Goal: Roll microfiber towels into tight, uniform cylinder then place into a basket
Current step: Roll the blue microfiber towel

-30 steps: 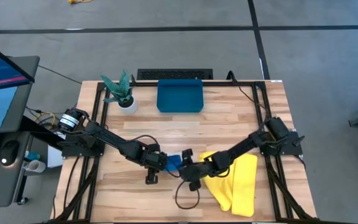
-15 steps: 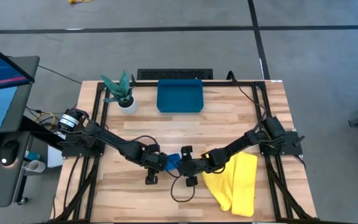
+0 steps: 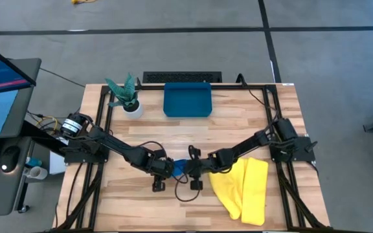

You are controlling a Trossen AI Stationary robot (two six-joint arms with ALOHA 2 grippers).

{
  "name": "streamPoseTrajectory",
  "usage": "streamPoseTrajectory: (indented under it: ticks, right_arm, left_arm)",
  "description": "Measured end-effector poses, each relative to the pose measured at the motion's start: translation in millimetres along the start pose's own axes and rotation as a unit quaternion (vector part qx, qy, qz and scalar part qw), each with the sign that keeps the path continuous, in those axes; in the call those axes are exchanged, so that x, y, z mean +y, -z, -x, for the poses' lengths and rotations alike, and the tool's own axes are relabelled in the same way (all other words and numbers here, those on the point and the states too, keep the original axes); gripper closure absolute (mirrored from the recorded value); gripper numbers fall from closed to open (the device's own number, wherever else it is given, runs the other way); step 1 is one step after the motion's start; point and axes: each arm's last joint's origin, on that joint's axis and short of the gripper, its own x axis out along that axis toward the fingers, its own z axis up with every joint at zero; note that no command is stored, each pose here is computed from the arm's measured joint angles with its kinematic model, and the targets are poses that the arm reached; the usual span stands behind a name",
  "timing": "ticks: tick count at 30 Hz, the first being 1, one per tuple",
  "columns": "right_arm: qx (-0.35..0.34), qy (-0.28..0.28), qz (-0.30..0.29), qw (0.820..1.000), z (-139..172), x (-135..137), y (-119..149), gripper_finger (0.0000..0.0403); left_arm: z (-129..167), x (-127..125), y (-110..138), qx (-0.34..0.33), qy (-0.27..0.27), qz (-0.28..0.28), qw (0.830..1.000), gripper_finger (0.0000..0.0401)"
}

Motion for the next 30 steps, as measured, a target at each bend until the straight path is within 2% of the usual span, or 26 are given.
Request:
streamPoseTrajectory:
  ticks: [6,10,13,20,25,30]
  right_arm:
    - [0.014,-0.061,-0.087,0.994,-0.3,-0.8,-0.9,0.0384]
    - [0.033,-0.119,-0.167,0.978,-0.6,-1.1,-2.0,0.0379]
    - [0.044,-0.153,-0.200,0.967,-0.6,-0.4,-2.6,0.0368]
    - [0.043,-0.196,-0.201,0.959,-0.5,3.1,-4.3,0.0376]
    - [0.043,-0.202,-0.200,0.958,-0.3,3.5,-4.6,0.0376]
    - [0.044,-0.205,-0.199,0.957,-0.2,4.1,-4.5,0.0373]
  left_arm:
    - [0.0,-0.1,0.4,0.001,-0.002,0.007,1.000,0.0280]
    - [0.0,0.0,0.8,0.004,0.000,-0.005,1.000,0.0251]
    - [0.6,0.0,1.6,0.013,0.002,-0.030,0.999,0.0244]
    - [1.0,-3.8,3.1,0.014,0.007,-0.063,0.998,0.0248]
    - [5.6,-15.2,8.9,0.011,0.005,-0.085,0.996,0.0248]
    - [21.5,-31.6,15.1,-0.027,-0.015,-0.094,0.995,0.0248]
